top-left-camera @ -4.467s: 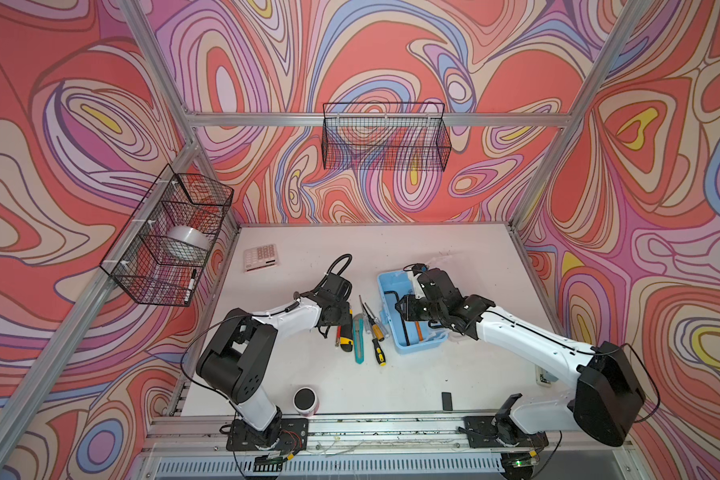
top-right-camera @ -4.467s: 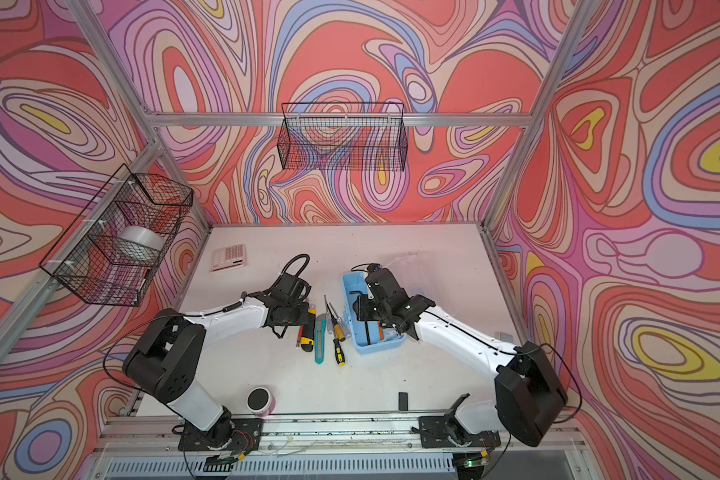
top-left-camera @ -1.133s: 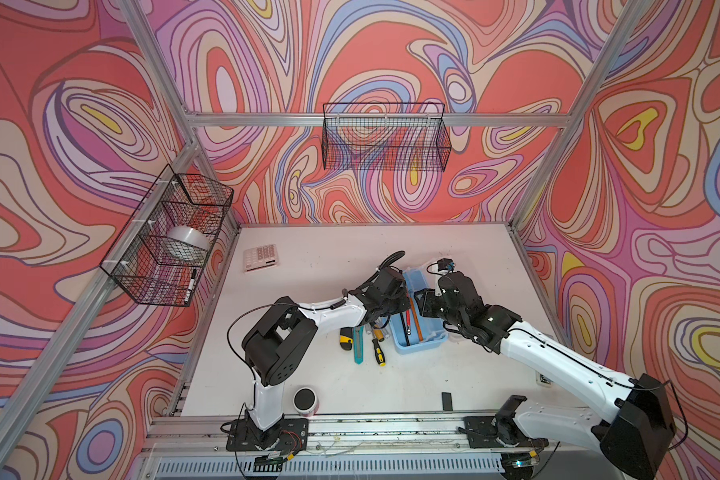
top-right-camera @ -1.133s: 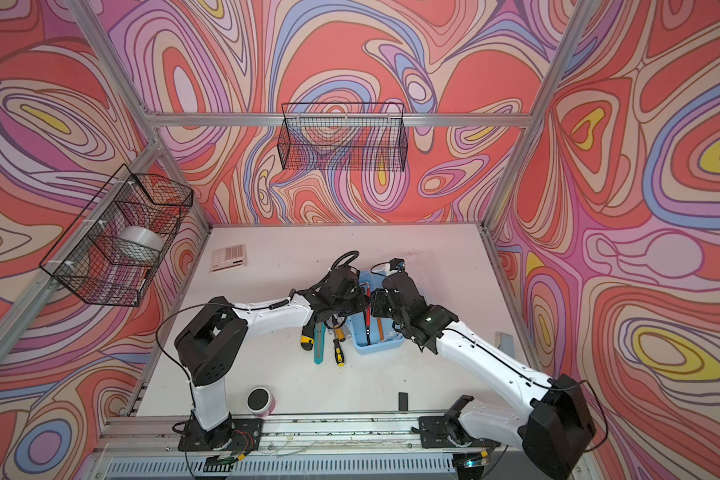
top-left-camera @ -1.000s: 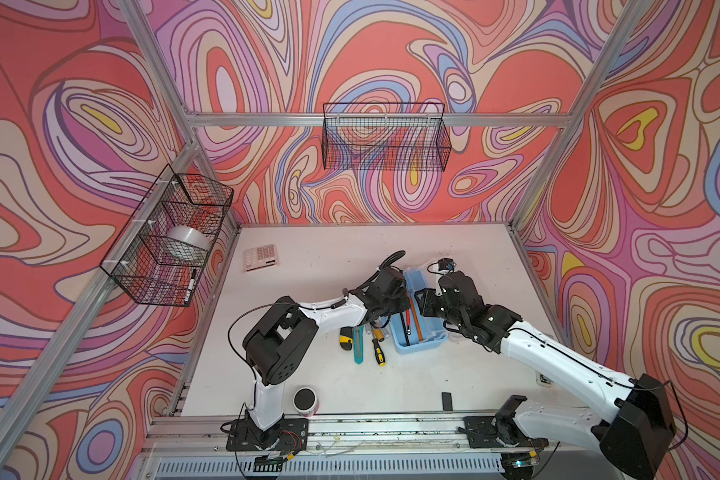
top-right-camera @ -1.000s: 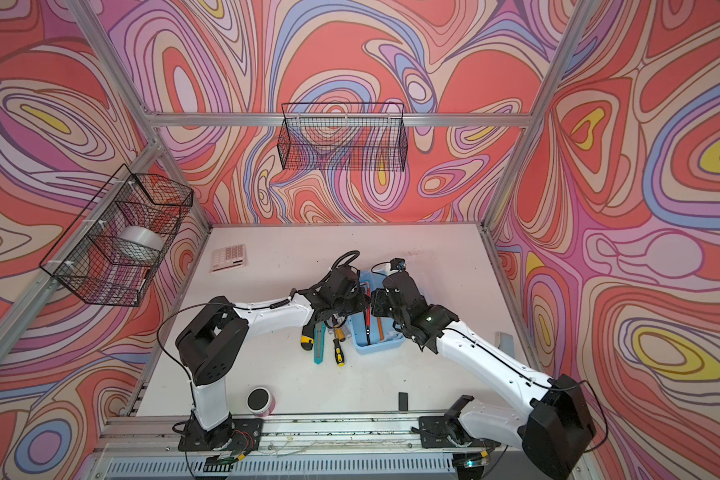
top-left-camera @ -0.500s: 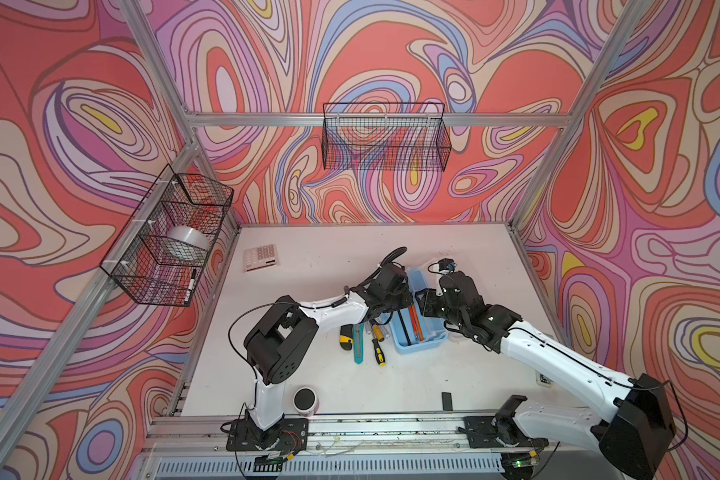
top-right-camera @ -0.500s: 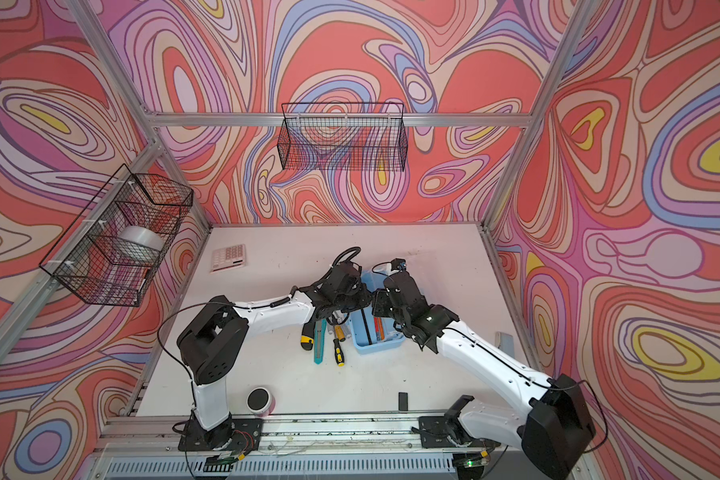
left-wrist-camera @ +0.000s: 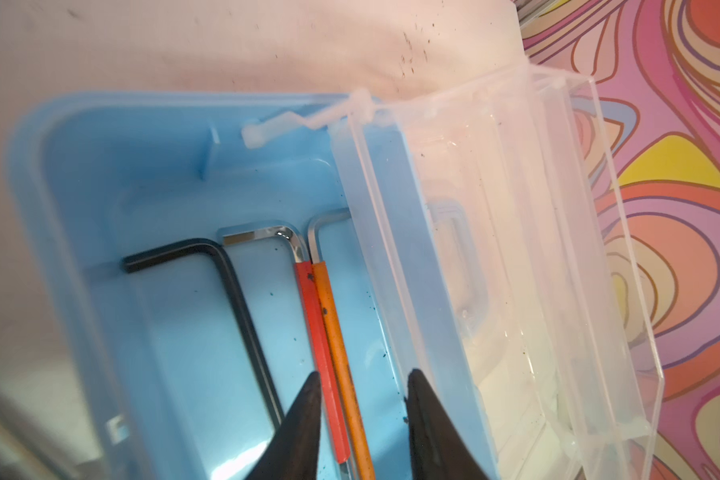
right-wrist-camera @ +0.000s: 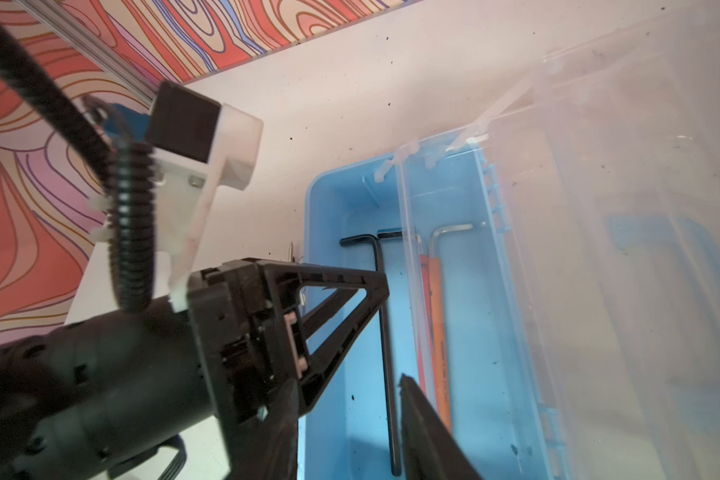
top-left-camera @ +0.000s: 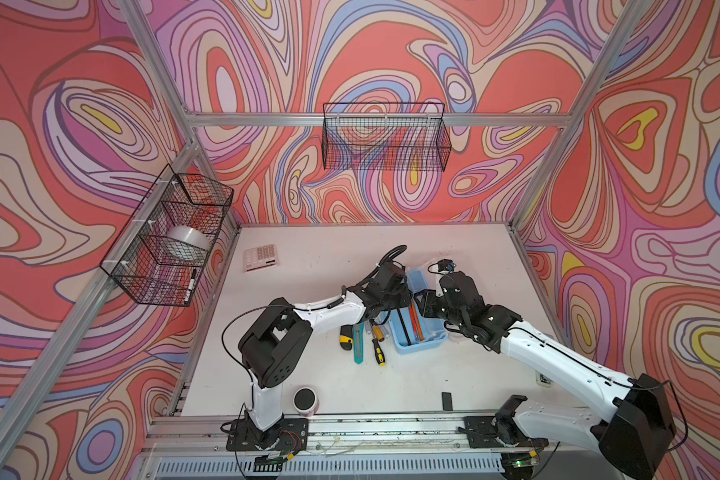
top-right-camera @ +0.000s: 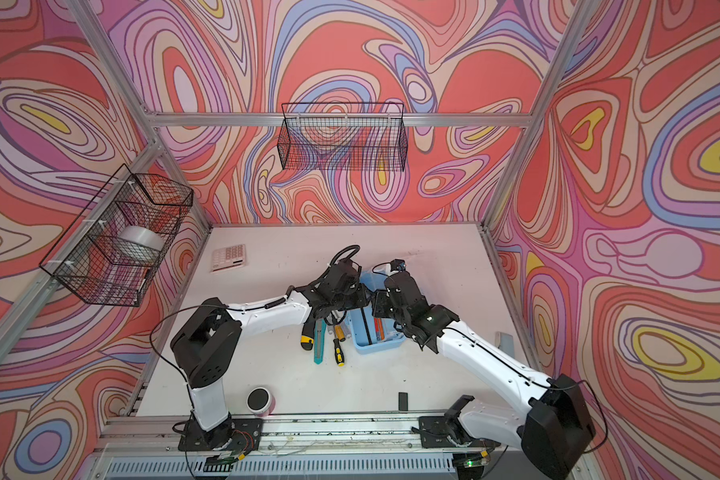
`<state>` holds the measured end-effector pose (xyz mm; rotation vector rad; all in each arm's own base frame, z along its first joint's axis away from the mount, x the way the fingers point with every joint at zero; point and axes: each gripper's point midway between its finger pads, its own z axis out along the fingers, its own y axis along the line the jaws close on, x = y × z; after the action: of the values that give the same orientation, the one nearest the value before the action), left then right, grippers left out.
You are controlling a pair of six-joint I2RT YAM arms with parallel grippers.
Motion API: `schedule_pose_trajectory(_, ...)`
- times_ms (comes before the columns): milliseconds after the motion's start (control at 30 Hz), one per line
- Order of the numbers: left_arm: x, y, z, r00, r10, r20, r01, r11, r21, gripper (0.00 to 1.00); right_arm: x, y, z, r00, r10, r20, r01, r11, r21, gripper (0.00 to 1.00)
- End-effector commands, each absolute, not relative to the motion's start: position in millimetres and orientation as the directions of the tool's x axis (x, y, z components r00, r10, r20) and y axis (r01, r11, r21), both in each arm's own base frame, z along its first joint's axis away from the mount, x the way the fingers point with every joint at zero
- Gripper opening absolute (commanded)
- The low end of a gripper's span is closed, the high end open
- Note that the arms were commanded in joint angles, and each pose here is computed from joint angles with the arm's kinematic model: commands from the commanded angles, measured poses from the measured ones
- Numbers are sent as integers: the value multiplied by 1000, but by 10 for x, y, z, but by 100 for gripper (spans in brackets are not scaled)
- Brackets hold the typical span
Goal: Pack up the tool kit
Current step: 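Move the left gripper back over the yellow-and-black utility knife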
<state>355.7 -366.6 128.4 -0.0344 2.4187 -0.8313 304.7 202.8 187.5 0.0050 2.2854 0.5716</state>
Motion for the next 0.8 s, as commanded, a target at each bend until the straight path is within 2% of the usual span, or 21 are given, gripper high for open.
schedule_pose_trajectory(0,3583,-3246,1546,-769,-158,-620,172,882,-438,44,3016,2071,1883,-710,157,-686,-203,888,414,48)
schedule_pose_trajectory(167,3493,-2688,1673,-723,-101,-683,146,945,-294,48,3006,2117,1914,-713,153,-685,-223,876,428,49)
schedule_pose_trajectory(267,3391,-2361,1636,-732,-68,-678,115,968,-222,51,3001,2138,1902,-722,145,-676,-227,874,430,49)
schedule_pose_trajectory(433,3248,-1905,1479,-767,-76,-637,54,982,-183,51,2991,2182,1879,-735,134,-665,-237,868,437,49)
schedule_pose_trajectory(567,3136,-1710,1384,-786,-41,-617,41,992,-118,51,2988,2201,1855,-742,134,-657,-237,864,444,49)
schedule_pose_trajectory(767,3029,-1682,1205,-828,-9,-561,53,994,-95,52,2993,2258,1815,-755,134,-642,-239,856,459,49)
